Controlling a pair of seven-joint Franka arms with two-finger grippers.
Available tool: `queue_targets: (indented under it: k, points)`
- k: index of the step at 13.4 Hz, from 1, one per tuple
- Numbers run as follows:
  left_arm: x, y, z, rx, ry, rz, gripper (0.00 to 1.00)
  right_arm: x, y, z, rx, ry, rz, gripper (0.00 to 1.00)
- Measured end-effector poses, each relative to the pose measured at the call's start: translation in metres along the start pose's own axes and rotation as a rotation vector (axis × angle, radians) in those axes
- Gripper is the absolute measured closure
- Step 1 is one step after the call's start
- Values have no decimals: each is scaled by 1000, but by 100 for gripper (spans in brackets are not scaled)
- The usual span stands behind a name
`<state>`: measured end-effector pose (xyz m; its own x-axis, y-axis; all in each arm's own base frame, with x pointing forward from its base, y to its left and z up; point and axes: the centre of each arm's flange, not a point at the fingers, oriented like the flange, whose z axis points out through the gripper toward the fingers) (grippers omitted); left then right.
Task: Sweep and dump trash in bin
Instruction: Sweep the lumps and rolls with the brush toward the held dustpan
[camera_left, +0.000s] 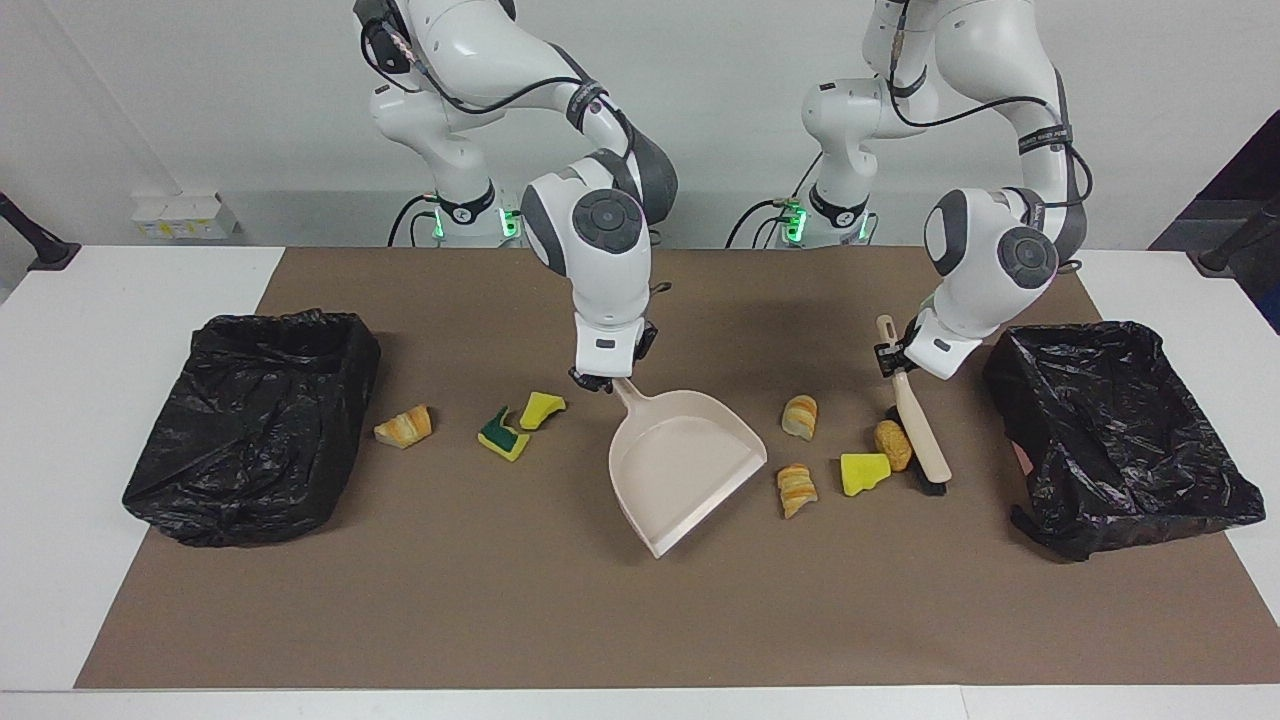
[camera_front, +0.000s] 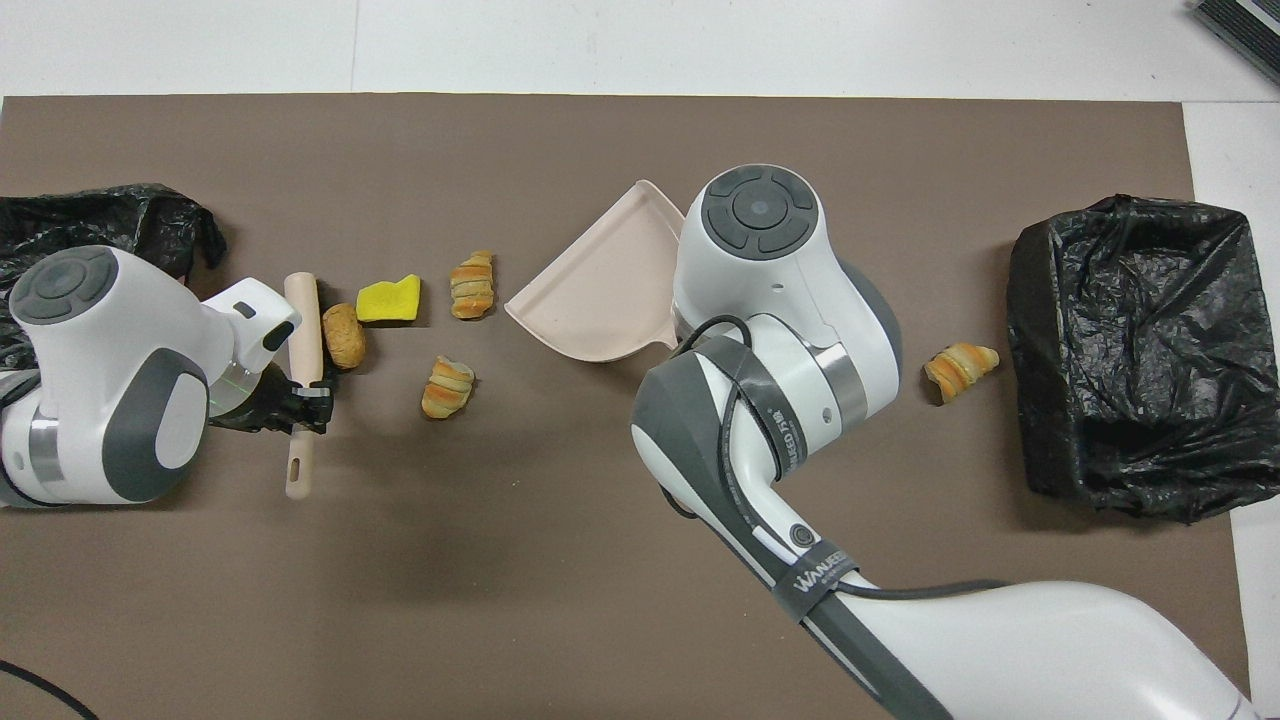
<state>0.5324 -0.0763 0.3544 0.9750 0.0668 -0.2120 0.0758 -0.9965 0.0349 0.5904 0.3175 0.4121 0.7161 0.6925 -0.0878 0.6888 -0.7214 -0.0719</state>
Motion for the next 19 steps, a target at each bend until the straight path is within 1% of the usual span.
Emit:
queue_targets:
  k: [2,4,5,7,10,13,15,17,19]
  points:
    - [-7,29,2,-12,-4,14,74,-4,8,4,3,-10,-198,69]
    - [-14,53,4,-6,-7,41,74,-9,16,10,8,-21,-391,69]
    - [-16,60,4,-3,-7,52,74,-13,21,13,2,-33,-465,69]
    - [-16,66,0,-4,4,67,74,-16,27,21,-41,-64,-574,69]
    - [-9,62,-15,18,43,97,74,-14,14,34,-85,-104,-641,69]
    - [-11,49,-5,29,26,86,74,-12,7,36,-93,-112,-657,69]
    - [-25,49,10,37,13,88,74,-12,7,36,-94,-113,-658,69]
    - [-46,64,20,45,29,80,74,-12,6,36,-94,-113,-660,69]
    - [-64,95,28,49,58,65,74,-12,5,36,-94,-113,-660,69]
